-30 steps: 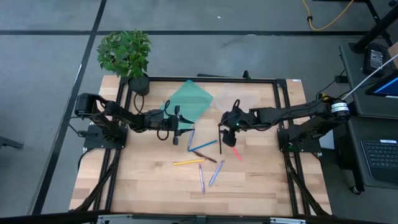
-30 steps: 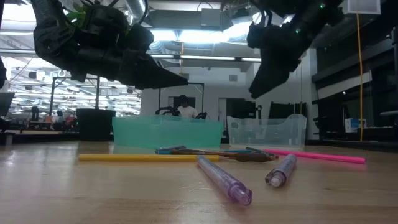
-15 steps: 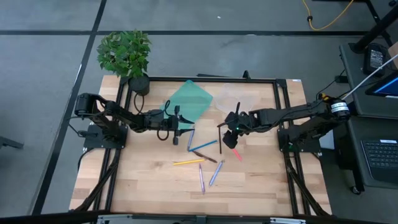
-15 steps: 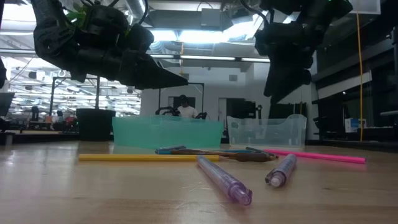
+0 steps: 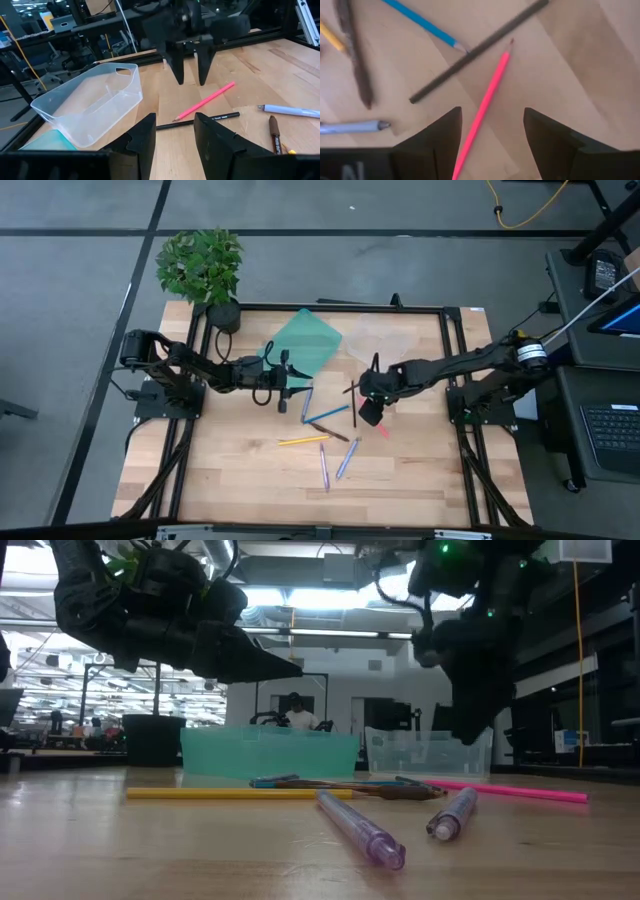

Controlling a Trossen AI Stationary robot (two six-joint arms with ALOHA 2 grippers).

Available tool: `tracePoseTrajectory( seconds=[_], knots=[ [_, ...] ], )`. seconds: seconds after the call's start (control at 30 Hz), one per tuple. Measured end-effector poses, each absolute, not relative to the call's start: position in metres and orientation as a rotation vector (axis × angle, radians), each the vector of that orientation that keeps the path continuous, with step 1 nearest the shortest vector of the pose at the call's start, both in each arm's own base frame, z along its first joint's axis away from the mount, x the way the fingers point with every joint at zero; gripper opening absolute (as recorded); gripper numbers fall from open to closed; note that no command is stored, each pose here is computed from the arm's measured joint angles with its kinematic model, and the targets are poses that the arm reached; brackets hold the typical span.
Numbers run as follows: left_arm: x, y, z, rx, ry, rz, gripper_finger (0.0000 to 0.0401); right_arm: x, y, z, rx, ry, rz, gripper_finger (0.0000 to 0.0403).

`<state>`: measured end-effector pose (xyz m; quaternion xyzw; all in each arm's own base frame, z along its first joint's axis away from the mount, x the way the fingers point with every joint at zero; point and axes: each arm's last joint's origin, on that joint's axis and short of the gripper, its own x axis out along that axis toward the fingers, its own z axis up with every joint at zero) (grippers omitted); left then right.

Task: Sort pens & pencils
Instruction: Put the pink pencil into the blue bin

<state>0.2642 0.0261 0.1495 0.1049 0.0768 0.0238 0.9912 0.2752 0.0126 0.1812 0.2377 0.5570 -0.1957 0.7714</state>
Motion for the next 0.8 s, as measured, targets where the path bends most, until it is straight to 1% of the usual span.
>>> tracePoseTrajectory(
  seconds=[0.27,0.47,0.8],
  knots=[
    [0.264,0.026,0.15,0.213,0.154,0.048,0.0128,0.271,0.012,0.167,0.559,1.316,-0.523,0.0213],
    [0.264,0.026,0.149,0.228,0.159,0.047,0.0128,0.272,0.015,0.167,0.613,1.307,-0.53,0.0213],
    [0.264,0.026,0.149,0.228,0.162,0.047,0.0128,0.273,0.034,0.163,0.598,1.298,-0.526,0.0213]
  ],
)
